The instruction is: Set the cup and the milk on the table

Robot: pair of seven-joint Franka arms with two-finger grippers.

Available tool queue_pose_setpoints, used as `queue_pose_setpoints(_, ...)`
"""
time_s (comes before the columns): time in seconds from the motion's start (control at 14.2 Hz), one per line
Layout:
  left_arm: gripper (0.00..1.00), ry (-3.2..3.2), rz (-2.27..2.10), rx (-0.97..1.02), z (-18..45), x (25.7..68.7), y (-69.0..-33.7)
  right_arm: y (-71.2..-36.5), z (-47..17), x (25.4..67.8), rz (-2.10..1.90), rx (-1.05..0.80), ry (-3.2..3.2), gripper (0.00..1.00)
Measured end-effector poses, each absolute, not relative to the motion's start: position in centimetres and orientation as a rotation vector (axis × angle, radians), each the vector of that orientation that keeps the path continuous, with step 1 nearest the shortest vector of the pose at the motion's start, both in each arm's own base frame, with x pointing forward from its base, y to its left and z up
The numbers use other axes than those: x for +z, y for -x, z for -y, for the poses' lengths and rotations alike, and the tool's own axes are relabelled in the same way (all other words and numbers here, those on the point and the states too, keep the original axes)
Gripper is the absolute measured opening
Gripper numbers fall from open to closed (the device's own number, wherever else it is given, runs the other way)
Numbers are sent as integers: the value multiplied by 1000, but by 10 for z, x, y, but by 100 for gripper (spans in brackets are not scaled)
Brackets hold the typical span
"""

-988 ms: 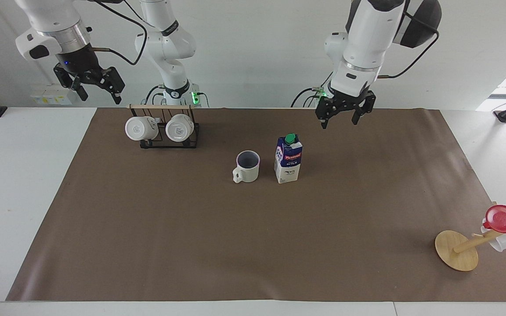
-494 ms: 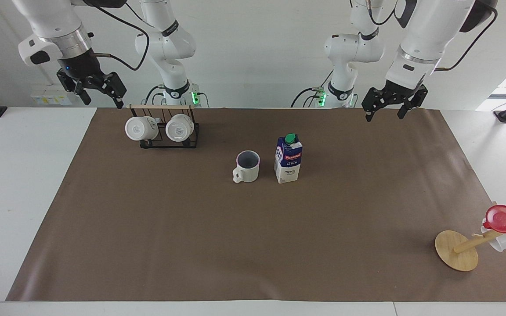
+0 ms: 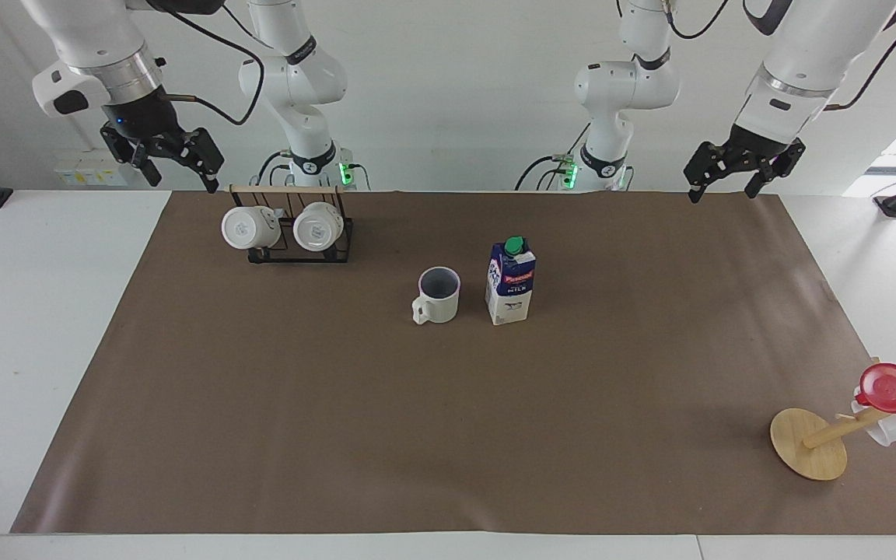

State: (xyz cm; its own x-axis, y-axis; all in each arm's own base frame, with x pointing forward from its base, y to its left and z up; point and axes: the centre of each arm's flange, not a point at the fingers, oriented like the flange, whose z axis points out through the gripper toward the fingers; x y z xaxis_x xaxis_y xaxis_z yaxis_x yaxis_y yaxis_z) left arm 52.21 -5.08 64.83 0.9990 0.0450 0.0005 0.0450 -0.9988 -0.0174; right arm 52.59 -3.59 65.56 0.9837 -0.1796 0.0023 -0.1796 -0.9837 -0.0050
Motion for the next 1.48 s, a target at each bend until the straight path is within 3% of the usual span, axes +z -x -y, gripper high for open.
queue_pose_setpoints(1.48, 100, 3145, -43, 53, 47, 652, -513, -525, 33, 666, -272, -47, 3144, 100)
